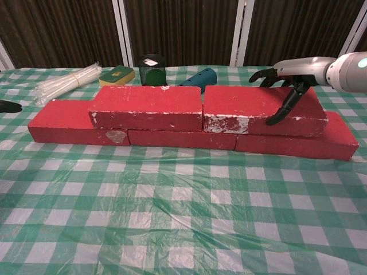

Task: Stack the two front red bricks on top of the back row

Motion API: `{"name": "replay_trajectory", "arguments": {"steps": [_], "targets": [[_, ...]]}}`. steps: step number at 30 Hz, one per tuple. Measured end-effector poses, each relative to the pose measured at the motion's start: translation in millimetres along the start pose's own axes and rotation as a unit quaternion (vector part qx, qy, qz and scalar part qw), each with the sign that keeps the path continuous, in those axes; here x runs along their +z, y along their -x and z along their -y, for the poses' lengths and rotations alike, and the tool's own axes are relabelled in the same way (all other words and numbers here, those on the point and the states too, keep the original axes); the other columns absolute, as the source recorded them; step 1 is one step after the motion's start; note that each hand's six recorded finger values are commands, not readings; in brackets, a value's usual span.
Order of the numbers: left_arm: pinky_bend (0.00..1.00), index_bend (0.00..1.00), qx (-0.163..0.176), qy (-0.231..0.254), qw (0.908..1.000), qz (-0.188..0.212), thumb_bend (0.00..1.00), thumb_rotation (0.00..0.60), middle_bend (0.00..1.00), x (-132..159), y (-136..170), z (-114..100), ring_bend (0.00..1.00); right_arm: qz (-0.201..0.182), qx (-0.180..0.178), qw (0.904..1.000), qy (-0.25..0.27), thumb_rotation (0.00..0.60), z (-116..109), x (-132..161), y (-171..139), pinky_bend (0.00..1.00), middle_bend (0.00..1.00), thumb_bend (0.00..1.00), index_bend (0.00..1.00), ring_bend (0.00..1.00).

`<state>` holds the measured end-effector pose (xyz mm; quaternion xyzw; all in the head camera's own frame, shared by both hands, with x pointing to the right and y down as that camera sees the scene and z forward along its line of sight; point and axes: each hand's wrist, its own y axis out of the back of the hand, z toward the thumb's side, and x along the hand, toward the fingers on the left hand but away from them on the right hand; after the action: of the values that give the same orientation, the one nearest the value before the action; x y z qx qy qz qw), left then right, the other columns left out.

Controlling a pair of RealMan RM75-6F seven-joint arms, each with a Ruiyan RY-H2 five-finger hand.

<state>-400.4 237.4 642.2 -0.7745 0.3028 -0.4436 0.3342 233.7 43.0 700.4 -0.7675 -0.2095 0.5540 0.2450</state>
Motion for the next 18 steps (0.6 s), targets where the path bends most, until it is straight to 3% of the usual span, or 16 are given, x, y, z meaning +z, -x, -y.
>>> {"name": "replay_trajectory", "arguments": {"steps": [7, 18], "targets": [[0.0, 0.0, -0.003, 0.001, 1.0, -0.001, 0.29, 0.6, 0.0, -0.4, -0.2, 0.0, 0.0, 0.0, -0.008, 1.0, 0.0, 0.6, -1.2, 1.2, -1.1, 0.3, 0.2, 0.09, 0.01, 0.09], [0.0, 0.0, -0.004, 0.003, 1.0, 0.001, 0.29, 0.6, 0.0, 0.6, 0.2, 0.0, 0.0, -0.003, -0.006, 1.0, -0.004, 0.6, 0.1, 5.0, -5.2, 0.3, 0.19, 0.09, 0.0, 0.09]]}}
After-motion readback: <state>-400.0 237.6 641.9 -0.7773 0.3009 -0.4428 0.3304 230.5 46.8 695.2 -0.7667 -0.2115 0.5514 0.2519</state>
